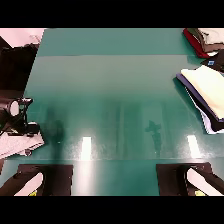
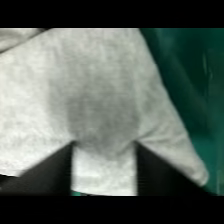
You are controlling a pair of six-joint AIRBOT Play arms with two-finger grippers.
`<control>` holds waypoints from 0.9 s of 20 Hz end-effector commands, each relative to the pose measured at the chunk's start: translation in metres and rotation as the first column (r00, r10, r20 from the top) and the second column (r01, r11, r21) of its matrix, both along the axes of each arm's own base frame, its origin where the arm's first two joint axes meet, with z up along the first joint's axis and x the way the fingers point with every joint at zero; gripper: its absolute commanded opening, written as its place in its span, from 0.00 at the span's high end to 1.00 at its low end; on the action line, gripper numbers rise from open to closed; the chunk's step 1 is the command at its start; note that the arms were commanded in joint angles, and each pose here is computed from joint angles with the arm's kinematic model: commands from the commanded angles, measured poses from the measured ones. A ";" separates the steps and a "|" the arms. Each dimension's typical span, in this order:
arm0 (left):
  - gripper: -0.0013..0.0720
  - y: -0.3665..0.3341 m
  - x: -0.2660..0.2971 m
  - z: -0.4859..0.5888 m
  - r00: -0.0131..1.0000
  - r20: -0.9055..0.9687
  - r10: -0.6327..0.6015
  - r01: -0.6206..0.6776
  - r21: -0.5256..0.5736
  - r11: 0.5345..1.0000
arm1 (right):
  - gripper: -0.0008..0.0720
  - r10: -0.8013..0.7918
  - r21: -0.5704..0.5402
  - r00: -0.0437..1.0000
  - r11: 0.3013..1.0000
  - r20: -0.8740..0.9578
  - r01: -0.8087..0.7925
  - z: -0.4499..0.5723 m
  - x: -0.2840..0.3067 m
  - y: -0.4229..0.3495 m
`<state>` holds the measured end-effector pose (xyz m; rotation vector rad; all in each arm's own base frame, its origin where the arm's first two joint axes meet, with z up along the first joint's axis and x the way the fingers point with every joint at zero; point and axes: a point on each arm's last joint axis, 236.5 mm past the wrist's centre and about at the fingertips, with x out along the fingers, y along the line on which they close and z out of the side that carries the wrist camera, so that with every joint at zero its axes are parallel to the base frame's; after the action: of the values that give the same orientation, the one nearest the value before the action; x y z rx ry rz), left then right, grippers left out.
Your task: Fold the shirts.
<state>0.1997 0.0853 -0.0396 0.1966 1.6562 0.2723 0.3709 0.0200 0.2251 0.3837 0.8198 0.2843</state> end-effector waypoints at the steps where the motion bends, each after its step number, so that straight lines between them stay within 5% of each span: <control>1: 0.94 0.001 0.002 -0.004 1.000 0.018 0.002 -0.002 0.006 1.000 | 0.97 0.002 0.001 1.000 1.000 -0.002 -0.002 0.000 0.000 0.000; 7: 0.95 -0.003 0.044 0.055 0.987 0.158 0.019 -0.016 -0.019 1.000 | 0.97 0.001 0.002 1.000 1.000 0.000 -0.001 0.000 0.000 0.001; 10: 0.95 -0.051 0.092 0.146 0.927 0.373 -0.042 0.121 -0.191 0.974 | 0.97 0.002 0.003 1.000 1.000 -0.001 -0.002 0.000 0.000 0.001; 14: 0.95 -0.156 0.108 0.283 0.756 0.654 -0.032 0.421 -0.449 0.788 | 0.97 0.004 0.009 1.000 1.000 0.001 -0.004 0.001 0.000 0.002; 18: 0.95 -0.230 0.097 0.372 0.518 0.847 -0.117 0.704 -0.345 0.621 | 0.97 0.004 0.009 1.000 1.000 0.001 -0.004 0.001 0.000 0.002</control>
<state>0.3137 -0.0831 0.2591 -0.0738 0.8928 -0.3742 0.3709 0.0216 0.2260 0.3886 0.8181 0.2908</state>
